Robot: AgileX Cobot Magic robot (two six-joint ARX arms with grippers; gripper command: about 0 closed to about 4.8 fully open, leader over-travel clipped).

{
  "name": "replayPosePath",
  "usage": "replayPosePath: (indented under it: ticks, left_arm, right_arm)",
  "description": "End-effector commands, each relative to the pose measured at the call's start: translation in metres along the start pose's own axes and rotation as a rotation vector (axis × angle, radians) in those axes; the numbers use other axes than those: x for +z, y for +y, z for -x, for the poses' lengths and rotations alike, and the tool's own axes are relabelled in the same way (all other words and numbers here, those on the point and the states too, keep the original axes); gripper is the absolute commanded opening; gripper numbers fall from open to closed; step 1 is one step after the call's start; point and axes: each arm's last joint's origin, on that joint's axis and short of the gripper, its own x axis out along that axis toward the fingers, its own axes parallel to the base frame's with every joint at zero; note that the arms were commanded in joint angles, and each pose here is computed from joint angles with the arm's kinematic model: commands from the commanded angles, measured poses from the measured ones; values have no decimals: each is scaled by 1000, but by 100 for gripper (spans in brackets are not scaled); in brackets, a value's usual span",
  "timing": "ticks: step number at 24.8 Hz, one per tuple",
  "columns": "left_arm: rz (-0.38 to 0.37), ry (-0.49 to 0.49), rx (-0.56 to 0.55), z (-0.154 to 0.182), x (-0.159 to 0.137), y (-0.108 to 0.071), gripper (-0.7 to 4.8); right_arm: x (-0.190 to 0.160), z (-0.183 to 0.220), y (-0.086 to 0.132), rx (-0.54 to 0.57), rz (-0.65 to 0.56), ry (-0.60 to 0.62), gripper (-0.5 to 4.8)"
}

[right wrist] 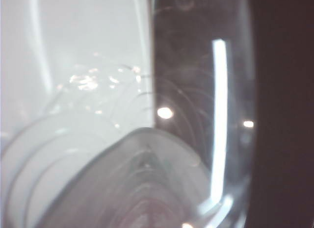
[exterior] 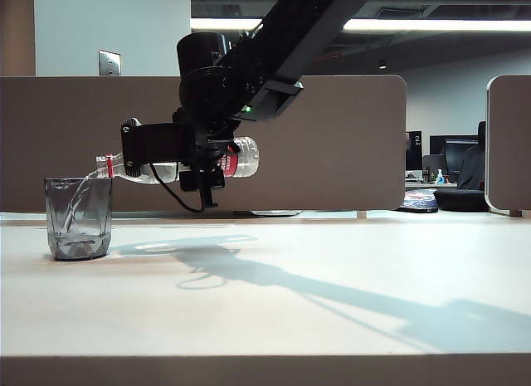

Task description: Pick up the mineral water bottle on the table and pour water into the mug until it's half full.

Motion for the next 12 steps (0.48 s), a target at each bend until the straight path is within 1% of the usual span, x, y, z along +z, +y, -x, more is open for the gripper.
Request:
replayPosePath:
  ticks: [1, 12]
  left_arm:
    - [0, -15, -4, 0, 2, 0, -5]
    - [0, -15, -4, 0, 2, 0, -5]
  right_arm:
    - [-1, 6, -22, -77, -29, 6, 256]
    - [-1, 7, -24, -94, -36, 9, 256]
